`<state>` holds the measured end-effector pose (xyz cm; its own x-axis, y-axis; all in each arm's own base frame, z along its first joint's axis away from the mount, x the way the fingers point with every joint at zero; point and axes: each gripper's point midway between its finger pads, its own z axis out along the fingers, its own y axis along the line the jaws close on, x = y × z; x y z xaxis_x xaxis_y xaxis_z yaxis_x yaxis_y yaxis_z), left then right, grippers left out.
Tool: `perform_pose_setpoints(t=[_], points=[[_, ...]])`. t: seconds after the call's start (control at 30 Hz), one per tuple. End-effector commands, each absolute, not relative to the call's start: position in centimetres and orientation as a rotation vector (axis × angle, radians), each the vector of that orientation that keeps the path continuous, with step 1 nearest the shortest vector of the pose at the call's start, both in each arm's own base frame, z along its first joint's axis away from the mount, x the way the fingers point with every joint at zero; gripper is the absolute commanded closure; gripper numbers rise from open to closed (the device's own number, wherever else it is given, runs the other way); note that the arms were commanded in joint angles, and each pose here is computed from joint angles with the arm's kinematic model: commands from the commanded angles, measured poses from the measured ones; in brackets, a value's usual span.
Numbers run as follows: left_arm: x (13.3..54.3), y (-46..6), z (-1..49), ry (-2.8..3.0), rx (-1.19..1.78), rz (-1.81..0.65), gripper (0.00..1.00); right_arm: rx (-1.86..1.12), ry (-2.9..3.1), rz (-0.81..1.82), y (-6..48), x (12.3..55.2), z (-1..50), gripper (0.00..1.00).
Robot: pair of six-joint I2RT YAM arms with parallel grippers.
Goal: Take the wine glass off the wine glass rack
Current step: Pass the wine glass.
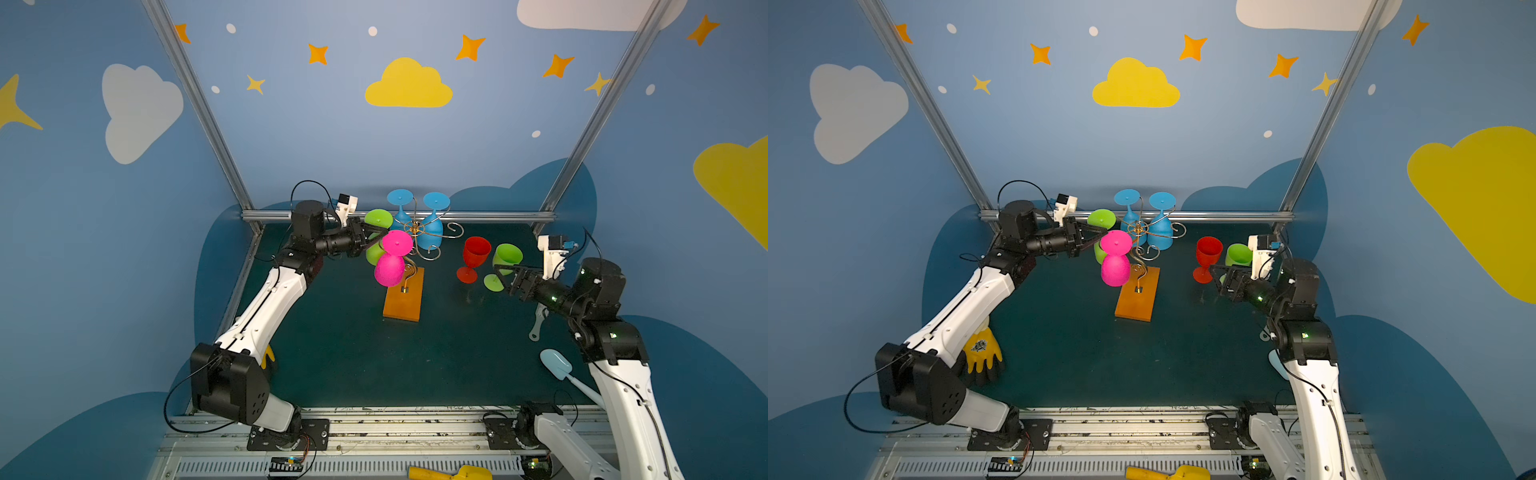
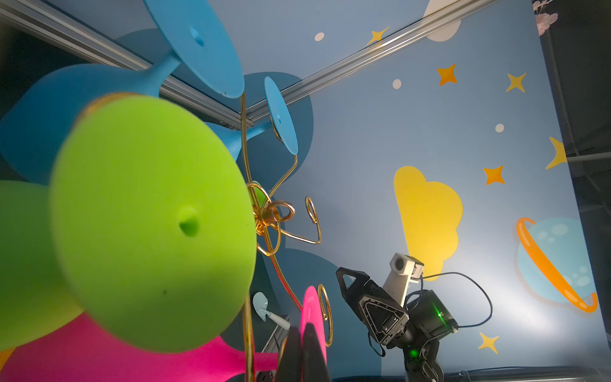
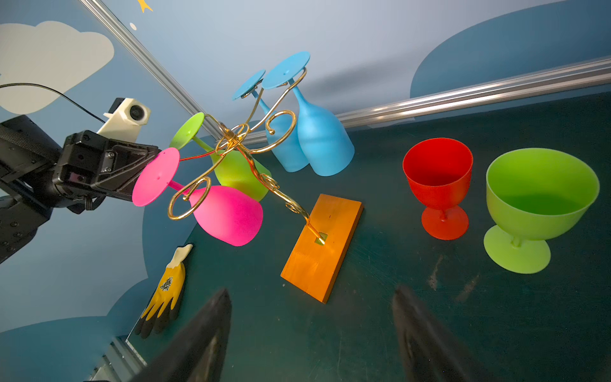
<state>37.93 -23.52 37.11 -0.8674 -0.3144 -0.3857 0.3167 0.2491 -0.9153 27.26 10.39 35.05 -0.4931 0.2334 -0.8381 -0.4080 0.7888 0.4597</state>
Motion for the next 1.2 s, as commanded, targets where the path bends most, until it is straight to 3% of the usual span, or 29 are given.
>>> perform_pose_setpoints(t=[0.0, 0.67, 1.17], points=[[36.3, -23.9, 39.9, 1.958, 0.121, -1.683, 0.97, -0.156, 1.910, 0.762, 10.5, 26.7, 36.5, 0.24], [36.2, -22.0, 42.4, 1.877, 0.089, -1.674, 0.97, -0.158, 1.906, 0.758, 10.4, 26.4, 36.5, 0.23], [35.5, -20.7, 41.4, 1.895, 0.050, -1.673, 0.97, -0.155, 1.905, 0.760, 10.4, 26.4, 36.6, 0.24]])
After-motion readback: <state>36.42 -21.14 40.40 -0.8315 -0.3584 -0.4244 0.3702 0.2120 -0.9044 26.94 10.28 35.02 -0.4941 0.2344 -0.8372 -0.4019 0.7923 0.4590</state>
